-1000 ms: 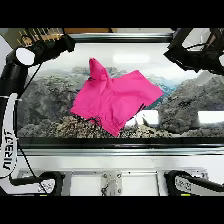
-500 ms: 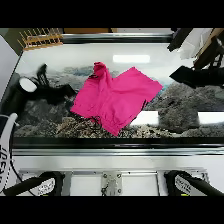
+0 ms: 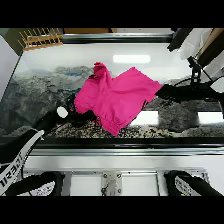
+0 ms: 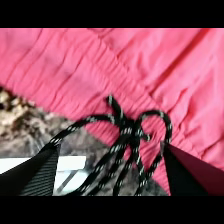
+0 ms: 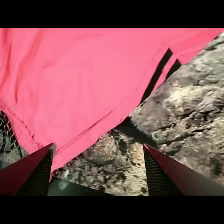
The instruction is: Fold the clothes and pants, and hang the long-sleeved shirts on hangers.
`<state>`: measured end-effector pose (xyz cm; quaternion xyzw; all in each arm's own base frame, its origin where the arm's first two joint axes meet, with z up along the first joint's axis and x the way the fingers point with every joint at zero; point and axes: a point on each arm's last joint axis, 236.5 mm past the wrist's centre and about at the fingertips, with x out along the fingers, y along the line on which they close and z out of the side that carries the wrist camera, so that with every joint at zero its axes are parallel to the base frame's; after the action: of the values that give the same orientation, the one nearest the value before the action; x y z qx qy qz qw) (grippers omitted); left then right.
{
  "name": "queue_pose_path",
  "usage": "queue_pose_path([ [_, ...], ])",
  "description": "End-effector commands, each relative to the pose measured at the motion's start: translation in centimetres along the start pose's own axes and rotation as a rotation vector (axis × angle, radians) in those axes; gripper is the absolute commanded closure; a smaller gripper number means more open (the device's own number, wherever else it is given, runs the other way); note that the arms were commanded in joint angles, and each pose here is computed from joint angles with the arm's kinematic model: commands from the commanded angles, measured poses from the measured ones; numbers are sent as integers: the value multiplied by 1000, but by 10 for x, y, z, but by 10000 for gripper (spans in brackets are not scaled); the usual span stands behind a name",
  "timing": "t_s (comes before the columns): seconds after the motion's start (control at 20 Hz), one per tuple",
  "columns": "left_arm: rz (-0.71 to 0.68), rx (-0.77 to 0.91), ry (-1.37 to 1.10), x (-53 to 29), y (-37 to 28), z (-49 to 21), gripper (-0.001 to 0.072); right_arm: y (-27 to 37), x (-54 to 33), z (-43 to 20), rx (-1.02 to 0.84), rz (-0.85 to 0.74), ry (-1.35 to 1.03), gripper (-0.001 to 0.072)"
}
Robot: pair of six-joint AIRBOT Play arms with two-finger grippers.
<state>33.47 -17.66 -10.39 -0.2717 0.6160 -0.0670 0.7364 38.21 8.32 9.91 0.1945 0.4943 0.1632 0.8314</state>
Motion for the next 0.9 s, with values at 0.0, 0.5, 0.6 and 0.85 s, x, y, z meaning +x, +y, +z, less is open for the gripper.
queue_pose_path([
  [0.0, 7, -12, 26, 22, -7, 11, 24, 12, 5, -8, -20, 21, 23, 123],
  [0.5, 162, 20, -305, -117, 67, 165, 696, 12, 5, -9, -26, 15, 26, 124],
  [0.6, 190, 11, -429, -173, 84, 198, 695, 11, 6, -8, -25, 15, 25, 123],
  [0.85, 234, -82, -403, -217, 130, 180, 31, 11, 6, -9, -24, 14, 26, 123],
])
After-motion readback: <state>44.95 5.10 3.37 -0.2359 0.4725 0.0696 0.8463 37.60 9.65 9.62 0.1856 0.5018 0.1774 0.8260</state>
